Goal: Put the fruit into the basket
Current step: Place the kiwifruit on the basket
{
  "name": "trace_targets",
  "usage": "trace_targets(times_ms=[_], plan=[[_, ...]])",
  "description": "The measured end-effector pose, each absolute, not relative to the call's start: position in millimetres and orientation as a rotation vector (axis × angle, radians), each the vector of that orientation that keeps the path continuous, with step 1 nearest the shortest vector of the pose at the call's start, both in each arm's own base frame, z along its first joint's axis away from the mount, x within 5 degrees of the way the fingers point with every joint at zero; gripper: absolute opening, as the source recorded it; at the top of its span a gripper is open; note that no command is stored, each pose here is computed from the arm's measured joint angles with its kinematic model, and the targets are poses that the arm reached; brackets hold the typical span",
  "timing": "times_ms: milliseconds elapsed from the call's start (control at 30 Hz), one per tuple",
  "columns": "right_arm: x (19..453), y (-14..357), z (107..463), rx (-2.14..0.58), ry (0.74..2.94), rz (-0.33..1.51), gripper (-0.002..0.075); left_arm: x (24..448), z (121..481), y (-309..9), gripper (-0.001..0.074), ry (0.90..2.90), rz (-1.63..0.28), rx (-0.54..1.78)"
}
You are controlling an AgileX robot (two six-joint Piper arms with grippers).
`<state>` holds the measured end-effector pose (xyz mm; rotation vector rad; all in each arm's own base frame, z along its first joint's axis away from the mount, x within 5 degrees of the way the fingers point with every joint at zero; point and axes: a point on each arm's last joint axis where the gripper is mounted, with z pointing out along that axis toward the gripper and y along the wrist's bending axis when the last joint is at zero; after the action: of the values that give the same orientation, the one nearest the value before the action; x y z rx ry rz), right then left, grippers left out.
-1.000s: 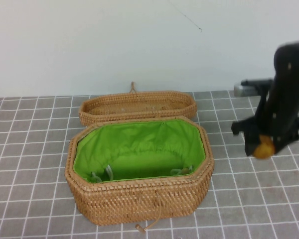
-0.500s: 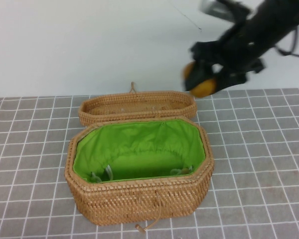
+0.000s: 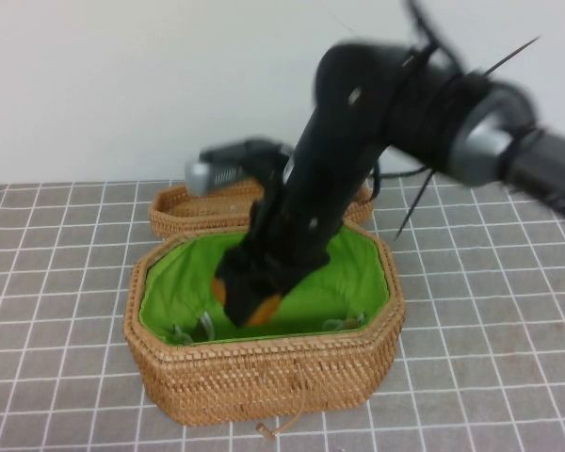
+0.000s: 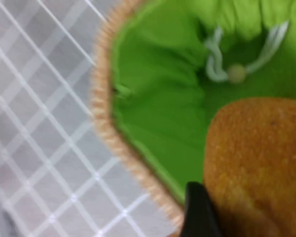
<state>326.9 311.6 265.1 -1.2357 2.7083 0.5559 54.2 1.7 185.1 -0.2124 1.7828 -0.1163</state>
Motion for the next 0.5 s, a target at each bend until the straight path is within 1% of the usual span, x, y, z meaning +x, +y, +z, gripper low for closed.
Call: trace_targets(times_ms=[67,167,333,400,500], plan=[[329.7,315.9,247.0,-1.25,2.747,0.516,0.0379,54.2,185.1,1.7,-0.0003,1.783,-0.115,-0.21],[333.8,318.6,227.0,-1.202,2.824,0.495,0.038,54.2,185.1,1.7,-0.0003,1.783,-0.115,-0.211],[338.6,317.7,213.7,-1.151,2.872,0.438,0.0391,54.2,185.1,1.7,-0.0003,1.783,-0.115,-0.211],[339.1,317.9,213.7,-1.142,2.87,0.438,0.0433,54.2,185.1,1.7,-0.0003,1.783,-0.115,-0.211],[339.9,318.1,217.0,-1.095,2.886,0.435,0.0537,54.2,185.1,1.7,-0.0003,1.783,-0.115,-0.211]])
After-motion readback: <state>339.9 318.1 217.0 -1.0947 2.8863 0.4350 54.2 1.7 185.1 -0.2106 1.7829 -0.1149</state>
